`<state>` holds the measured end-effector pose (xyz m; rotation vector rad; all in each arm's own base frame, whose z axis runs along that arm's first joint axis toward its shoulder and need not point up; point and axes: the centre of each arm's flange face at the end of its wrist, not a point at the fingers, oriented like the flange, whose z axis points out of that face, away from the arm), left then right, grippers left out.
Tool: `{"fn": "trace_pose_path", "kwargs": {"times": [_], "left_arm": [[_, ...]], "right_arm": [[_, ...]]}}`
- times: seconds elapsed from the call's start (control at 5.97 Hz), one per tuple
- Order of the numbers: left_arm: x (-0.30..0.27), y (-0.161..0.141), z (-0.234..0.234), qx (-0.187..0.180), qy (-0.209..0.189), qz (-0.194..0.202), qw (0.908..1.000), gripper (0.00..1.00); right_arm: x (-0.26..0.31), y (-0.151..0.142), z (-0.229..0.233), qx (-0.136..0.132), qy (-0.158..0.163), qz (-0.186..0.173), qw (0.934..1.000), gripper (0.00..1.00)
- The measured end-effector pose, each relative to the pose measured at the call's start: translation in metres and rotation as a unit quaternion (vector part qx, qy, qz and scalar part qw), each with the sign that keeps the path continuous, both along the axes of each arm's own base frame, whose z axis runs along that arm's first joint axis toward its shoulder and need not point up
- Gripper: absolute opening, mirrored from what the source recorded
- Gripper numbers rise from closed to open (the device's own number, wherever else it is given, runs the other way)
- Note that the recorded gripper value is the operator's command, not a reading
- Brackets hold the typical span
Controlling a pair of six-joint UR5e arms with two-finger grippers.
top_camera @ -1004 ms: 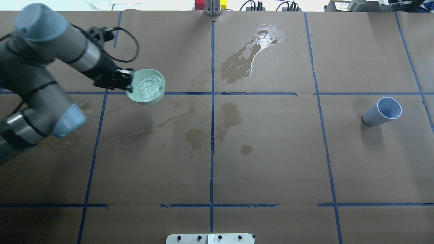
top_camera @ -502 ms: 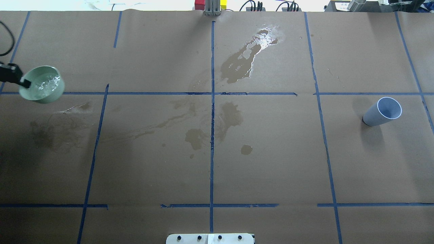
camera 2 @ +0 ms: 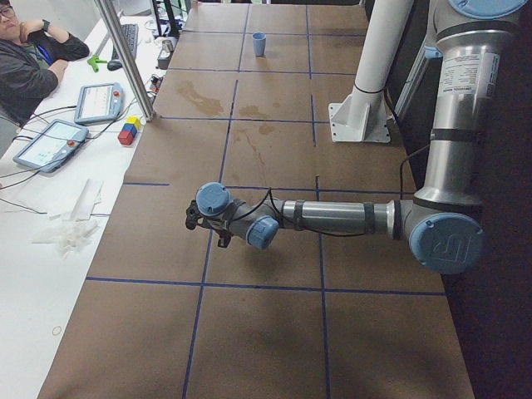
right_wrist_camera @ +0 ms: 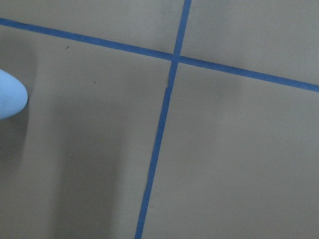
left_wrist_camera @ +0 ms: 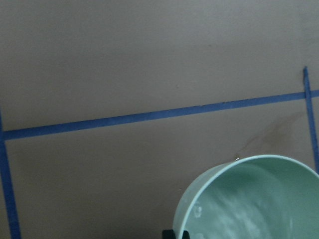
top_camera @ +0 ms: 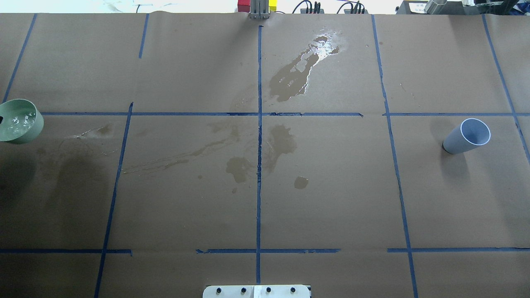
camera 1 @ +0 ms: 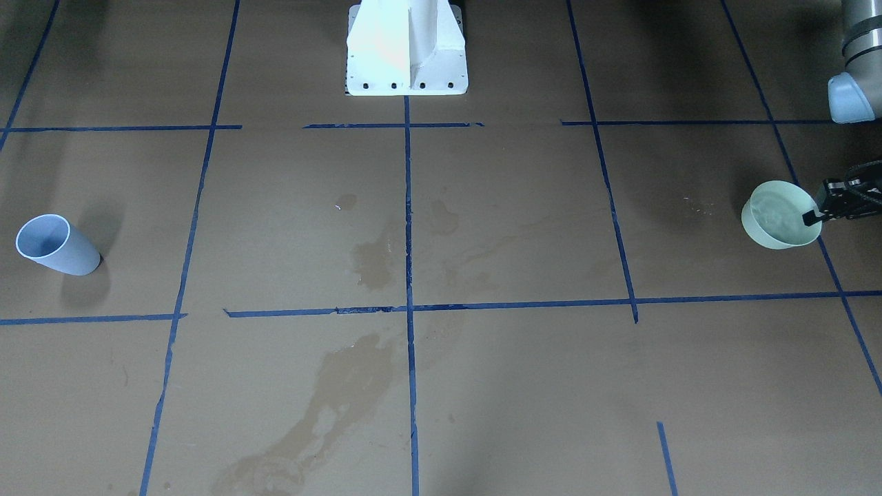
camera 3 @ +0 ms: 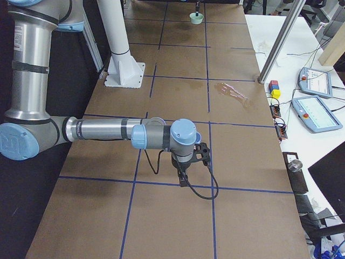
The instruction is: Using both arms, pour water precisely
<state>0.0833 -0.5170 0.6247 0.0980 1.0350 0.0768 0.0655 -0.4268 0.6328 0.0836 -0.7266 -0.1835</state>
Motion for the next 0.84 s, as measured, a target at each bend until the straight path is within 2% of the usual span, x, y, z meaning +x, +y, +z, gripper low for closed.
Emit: {"fn": "trace_pose_path", "kwargs": {"times": [0.33, 0.67, 0.84], "left_arm": [[0.015, 0.005, 0.021, -0.015, 0.021, -0.053, 0.9982, 0.0], [0.063, 0.014, 0.022, -0.018, 0.018, -0.068, 0.9973, 0.0], [0.079, 0.017, 0.02, -0.022, 0.017, -0.068, 0.9973, 0.06]], "right_arm": [[-0.001, 0.0, 0.001, -0.001, 0.0, -0.001, 1.0, 1.0], [-0.001, 0.0, 0.003, -0.003, 0.0, -0.001, 1.0, 1.0], [-0.001, 0.0, 0.004, -0.004, 0.0, -0.001, 1.0, 1.0]]}}
